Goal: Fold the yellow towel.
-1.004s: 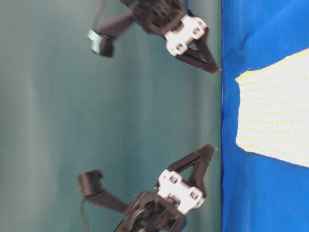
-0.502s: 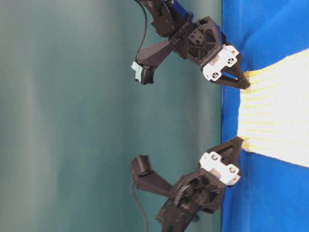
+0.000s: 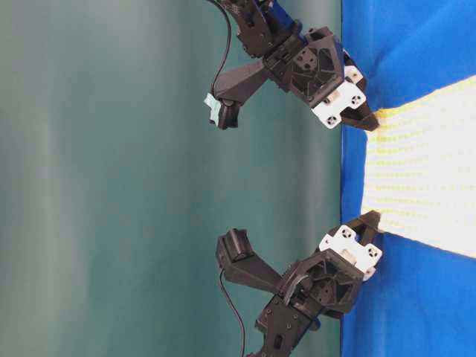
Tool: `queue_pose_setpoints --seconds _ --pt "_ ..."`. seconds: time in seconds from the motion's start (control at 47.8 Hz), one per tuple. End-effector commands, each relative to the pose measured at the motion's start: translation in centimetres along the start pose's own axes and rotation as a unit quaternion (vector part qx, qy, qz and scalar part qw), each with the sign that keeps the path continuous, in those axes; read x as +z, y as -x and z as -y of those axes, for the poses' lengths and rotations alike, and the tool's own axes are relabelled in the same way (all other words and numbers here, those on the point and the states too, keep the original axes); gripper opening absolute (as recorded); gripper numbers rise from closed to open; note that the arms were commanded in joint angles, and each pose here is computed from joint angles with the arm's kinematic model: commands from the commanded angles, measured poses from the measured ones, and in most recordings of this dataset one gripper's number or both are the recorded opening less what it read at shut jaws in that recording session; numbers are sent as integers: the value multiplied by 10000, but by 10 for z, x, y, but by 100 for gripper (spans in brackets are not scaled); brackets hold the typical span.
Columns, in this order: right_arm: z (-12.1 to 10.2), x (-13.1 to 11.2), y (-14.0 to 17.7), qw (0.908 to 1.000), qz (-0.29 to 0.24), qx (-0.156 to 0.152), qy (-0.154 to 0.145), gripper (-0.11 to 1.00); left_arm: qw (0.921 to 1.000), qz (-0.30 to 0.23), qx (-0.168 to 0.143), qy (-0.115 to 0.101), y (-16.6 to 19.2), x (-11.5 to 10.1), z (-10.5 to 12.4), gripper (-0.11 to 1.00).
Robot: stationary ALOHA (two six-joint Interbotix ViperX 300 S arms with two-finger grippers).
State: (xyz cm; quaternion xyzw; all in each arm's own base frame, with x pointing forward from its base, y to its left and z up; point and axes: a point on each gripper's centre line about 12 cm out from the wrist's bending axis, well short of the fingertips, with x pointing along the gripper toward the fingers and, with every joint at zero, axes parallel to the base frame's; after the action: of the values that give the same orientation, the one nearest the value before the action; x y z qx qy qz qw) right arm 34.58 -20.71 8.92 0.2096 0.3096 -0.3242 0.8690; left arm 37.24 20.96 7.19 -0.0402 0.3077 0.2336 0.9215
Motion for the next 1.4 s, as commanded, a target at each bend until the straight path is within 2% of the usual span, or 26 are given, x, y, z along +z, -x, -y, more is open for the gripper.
queue_pose_setpoints --seconds 0.0,0.146,0.439,0.69,0.858,1.004,1.15,1.38 --pt "-2 6 3 9999 114 25 -43 5 9998 176 12 -72 2 12 0 4" --pt "-2 8 6 9999 151 16 -72 5 9997 215 12 -117 3 17 -1 4" --pt "-4 24 27 9990 437 100 -88 5 9990 422 23 -135 20 45 -3 4" --pt "-6 25 32 9988 462 138 -69 5 9990 414 -57 -170 26 46 5 4" --pt "-20 19 38 9987 427 285 45 5 9985 388 -294 -255 35 46 28 4" --pt "-44 6 56 9972 389 588 251 5 9965 413 -592 -432 52 44 57 4" --pt "-68 -13 75 9951 312 883 318 5 9934 395 -903 -588 72 35 85 4" --pt "-100 -50 105 9901 242 1321 411 5 9875 265 -1402 -672 101 14 124 4"
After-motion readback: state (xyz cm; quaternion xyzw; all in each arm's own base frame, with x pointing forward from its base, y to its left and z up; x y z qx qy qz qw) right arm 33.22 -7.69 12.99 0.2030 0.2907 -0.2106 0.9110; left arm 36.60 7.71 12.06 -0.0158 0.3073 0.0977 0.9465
